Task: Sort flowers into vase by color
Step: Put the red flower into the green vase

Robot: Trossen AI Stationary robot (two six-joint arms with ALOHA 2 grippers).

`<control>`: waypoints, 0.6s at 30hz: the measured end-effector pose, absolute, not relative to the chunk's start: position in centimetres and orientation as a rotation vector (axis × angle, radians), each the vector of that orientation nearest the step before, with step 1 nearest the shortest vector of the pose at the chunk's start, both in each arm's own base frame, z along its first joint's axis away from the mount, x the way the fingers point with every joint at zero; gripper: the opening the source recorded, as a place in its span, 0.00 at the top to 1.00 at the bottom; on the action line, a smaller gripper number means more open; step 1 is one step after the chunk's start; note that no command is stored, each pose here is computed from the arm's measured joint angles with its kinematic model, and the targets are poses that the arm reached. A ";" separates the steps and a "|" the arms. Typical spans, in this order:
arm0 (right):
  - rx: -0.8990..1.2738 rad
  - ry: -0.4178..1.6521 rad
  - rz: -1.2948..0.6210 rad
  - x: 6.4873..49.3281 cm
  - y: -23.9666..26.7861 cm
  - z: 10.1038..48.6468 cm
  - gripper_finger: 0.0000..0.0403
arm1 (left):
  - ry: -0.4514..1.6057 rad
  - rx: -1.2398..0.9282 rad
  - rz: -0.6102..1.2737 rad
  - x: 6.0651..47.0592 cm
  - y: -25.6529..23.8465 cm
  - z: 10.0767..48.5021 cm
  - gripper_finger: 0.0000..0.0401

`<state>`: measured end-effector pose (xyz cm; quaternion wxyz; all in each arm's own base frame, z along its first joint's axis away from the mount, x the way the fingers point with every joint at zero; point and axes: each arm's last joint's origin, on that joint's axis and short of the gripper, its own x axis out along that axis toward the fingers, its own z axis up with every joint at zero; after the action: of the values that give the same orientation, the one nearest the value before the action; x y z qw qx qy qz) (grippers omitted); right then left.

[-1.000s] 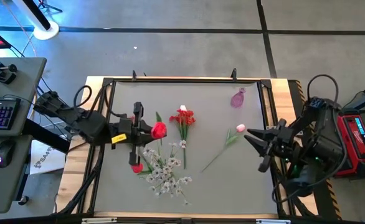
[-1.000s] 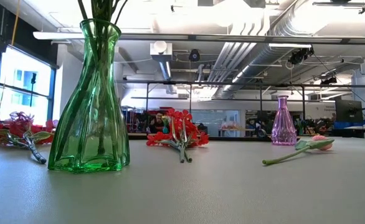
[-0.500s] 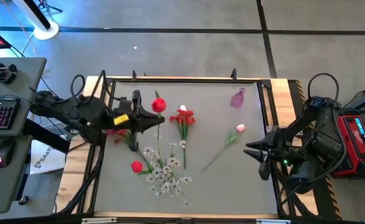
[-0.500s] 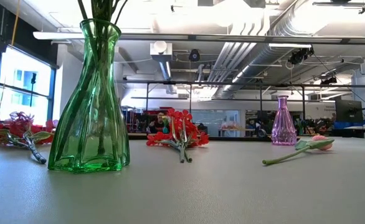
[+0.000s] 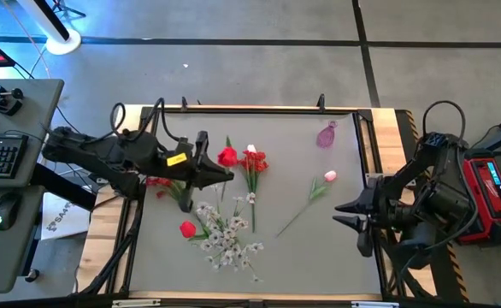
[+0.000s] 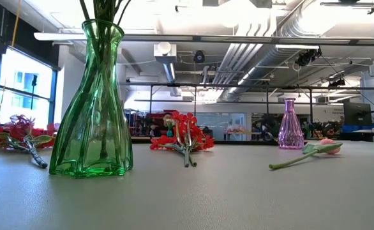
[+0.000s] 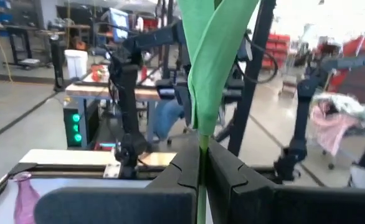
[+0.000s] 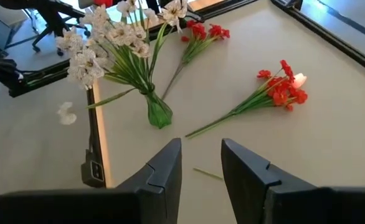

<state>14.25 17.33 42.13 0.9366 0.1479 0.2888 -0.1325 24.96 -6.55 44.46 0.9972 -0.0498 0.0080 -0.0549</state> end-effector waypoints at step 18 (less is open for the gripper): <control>0.373 0.824 -0.134 13.9 17.9 41.7 0.75 | -0.025 -0.192 -0.190 25.2 -9.5 41.0 1.00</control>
<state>13.92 17.90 41.69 0.8973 0.1800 0.3978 -0.0648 25.19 -9.46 40.98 0.9908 -0.0956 -0.0126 -0.0947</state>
